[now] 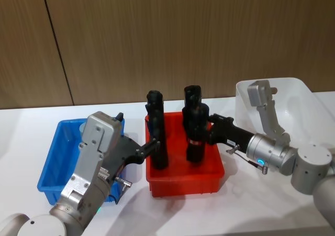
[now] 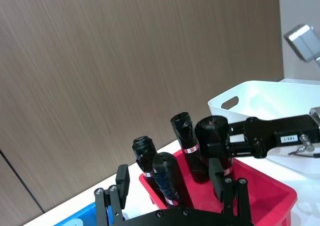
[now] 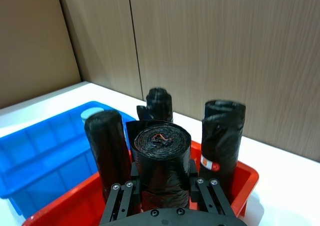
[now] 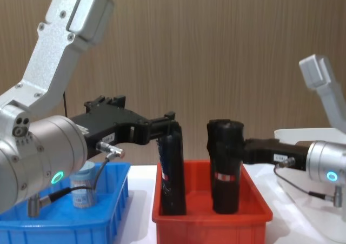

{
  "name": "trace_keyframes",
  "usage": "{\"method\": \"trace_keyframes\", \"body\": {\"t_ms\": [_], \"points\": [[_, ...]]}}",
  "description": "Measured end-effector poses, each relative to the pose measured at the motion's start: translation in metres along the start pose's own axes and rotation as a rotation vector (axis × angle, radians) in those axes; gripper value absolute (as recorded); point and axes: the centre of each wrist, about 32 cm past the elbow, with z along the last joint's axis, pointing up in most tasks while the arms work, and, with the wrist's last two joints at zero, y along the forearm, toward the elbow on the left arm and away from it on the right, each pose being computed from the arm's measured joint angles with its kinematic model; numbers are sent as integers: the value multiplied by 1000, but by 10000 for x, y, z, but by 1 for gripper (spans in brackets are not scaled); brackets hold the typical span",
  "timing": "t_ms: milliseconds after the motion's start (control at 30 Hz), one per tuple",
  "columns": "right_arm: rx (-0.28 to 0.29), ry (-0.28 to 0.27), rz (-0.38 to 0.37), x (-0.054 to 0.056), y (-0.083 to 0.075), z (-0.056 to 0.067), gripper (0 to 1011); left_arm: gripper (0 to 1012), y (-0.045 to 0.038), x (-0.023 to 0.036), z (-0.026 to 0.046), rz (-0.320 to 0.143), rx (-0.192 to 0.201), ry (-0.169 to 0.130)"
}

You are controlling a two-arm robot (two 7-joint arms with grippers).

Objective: Pick the cotton swabs from the blue box and place them into the white box.

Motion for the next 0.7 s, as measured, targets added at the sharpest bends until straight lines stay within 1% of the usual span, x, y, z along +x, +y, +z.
{"method": "trace_keyframes", "body": {"t_ms": [133,167,267,300,400,467,567,600,633,700], "points": [[21,-11,-5,-6,-24,89,507,1004,0,0,0,0,0,0],[29,-14,-9,-9,-36,131,507,1004,0,0,0,0,0,0],[45,-19,-15,-11,-58,204,507,1004,0,0,0,0,0,0],[58,-25,-19,-14,-78,264,507,1004,0,0,0,0,0,0],[85,-35,-31,-16,-125,388,507,1004,0,0,0,0,0,0],[94,-36,-40,-13,-154,428,507,1004,0,0,0,0,0,0],[129,-53,-61,-17,-222,589,507,1004,0,0,0,0,0,0],[129,-53,-61,-17,-222,589,507,1004,0,0,0,0,0,0],[141,-59,-74,-18,-259,644,507,1004,0,0,0,0,0,0],[155,-67,-92,-18,-304,714,507,1004,0,0,0,0,0,0]]}}
